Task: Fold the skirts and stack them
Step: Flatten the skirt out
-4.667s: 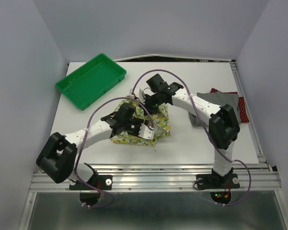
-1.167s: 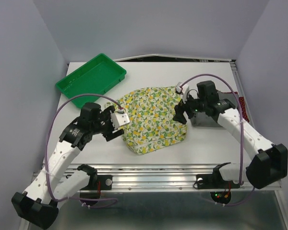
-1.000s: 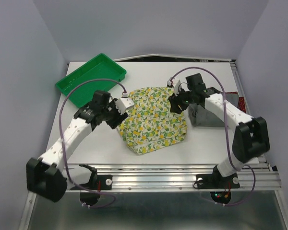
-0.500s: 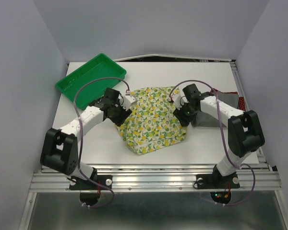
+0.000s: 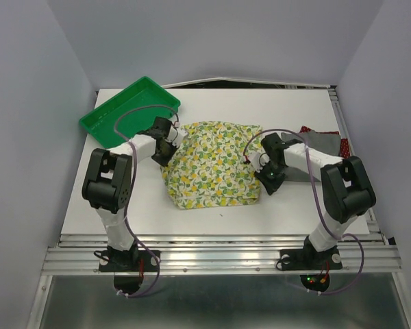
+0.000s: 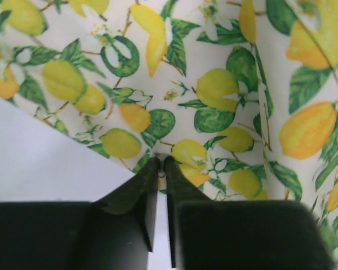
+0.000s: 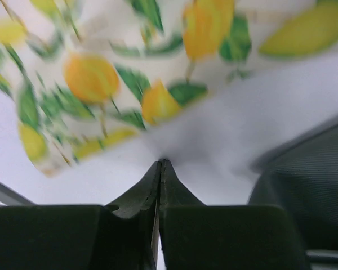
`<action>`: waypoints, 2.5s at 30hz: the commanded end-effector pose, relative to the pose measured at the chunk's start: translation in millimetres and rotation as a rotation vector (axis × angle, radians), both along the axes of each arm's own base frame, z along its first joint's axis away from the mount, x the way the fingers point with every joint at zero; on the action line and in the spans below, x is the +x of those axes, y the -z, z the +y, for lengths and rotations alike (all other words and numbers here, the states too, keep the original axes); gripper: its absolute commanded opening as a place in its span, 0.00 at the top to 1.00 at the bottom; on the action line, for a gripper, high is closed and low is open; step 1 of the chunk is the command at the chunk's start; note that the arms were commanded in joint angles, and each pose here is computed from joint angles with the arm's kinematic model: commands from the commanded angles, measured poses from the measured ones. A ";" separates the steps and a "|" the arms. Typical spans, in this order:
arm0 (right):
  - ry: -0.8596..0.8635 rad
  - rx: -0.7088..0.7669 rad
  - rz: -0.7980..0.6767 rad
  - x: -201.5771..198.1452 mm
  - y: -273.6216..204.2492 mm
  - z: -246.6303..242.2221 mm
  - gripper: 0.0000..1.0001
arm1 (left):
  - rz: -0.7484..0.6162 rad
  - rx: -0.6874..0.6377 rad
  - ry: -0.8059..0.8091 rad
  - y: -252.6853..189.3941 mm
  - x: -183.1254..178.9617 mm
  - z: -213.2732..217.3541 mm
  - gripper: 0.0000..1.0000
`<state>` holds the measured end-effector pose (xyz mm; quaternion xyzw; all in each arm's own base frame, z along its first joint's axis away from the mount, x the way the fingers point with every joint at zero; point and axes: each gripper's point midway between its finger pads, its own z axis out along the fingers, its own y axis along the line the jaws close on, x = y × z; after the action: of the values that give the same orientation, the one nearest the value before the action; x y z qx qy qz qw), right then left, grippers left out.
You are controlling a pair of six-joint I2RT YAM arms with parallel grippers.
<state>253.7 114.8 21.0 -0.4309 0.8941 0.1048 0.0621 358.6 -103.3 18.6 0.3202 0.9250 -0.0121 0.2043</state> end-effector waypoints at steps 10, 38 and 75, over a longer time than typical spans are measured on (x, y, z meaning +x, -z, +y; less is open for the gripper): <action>-0.206 0.368 -0.060 -15.2 -93.7 88.9 0.57 | -0.146 -0.170 0.167 -83.8 60.7 -7.8 0.53; 0.095 0.241 -0.191 7.7 -45.0 113.2 0.48 | 0.041 -0.229 -0.170 -46.1 -50.3 43.9 0.33; 0.750 0.586 0.393 8.3 -35.8 137.3 0.99 | 0.207 -0.417 -0.423 -38.3 -52.6 56.7 0.97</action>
<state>252.7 244.6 32.9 0.0123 0.9309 0.3648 0.0137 314.8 -48.8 47.7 0.0537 0.9651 -0.1936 0.1679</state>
